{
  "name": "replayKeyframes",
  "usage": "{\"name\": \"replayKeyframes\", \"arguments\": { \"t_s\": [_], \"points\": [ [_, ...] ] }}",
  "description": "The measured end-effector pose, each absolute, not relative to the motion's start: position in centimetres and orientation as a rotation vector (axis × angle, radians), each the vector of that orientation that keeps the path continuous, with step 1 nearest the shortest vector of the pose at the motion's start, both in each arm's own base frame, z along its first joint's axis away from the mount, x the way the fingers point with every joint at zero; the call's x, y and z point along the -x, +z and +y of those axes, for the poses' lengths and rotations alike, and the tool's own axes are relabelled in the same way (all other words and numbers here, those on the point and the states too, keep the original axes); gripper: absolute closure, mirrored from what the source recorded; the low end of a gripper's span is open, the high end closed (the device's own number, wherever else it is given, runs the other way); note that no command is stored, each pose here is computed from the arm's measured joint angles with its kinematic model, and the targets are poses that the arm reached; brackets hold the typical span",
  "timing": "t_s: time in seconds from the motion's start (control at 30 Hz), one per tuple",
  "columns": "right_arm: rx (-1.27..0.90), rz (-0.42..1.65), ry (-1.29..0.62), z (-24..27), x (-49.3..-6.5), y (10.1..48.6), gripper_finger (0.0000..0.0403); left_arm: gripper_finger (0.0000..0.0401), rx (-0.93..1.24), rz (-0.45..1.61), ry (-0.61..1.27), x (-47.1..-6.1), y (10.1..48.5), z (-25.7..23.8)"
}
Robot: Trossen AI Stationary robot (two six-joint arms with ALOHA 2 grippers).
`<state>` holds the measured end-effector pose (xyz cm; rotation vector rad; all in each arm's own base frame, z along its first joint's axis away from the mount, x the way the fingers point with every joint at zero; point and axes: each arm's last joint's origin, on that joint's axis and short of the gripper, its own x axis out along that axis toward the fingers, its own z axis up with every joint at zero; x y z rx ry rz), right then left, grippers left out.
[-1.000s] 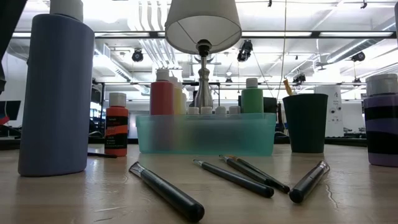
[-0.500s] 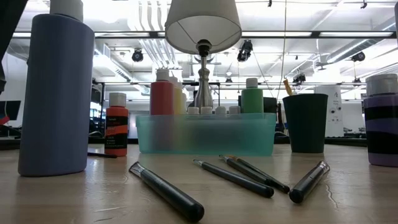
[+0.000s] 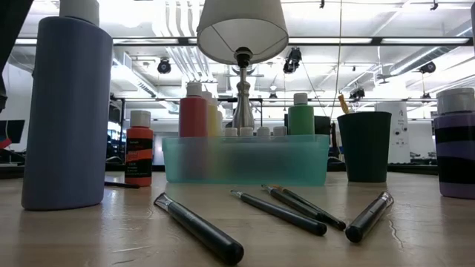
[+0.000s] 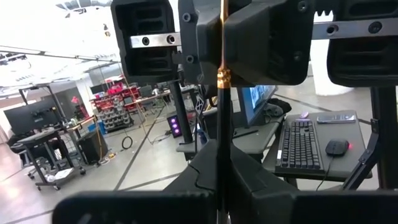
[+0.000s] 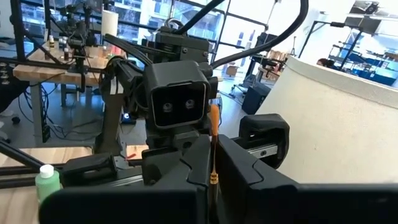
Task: Pick & Place Paint Supplies
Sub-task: Put the orange paint brush into the black cup
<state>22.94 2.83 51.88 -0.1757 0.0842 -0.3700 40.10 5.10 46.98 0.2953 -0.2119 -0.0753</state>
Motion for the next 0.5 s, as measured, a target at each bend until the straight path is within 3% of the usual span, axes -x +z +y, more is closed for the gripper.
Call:
{"name": "replayKeyframes", "arguments": {
  "t_s": [0.1, 0.27, 0.5],
  "points": [
    [0.176, 0.084, -0.373, 2.8, -22.9, 51.9, 0.0391, 0.0367, -0.291, -0.204, -0.077, -40.1, 46.9, 5.1],
    [0.168, 0.078, -0.379, 2.7, -22.5, 52.1, 0.0391, 0.0294, -0.297, -0.179, -0.062, -39.7, 47.1, 5.1],
    [0.069, 0.190, -0.385, 2.3, -20.2, 51.2, 0.0391, 0.0231, -0.315, -0.015, 0.163, -35.9, 48.6, 5.7]
  ]
}}
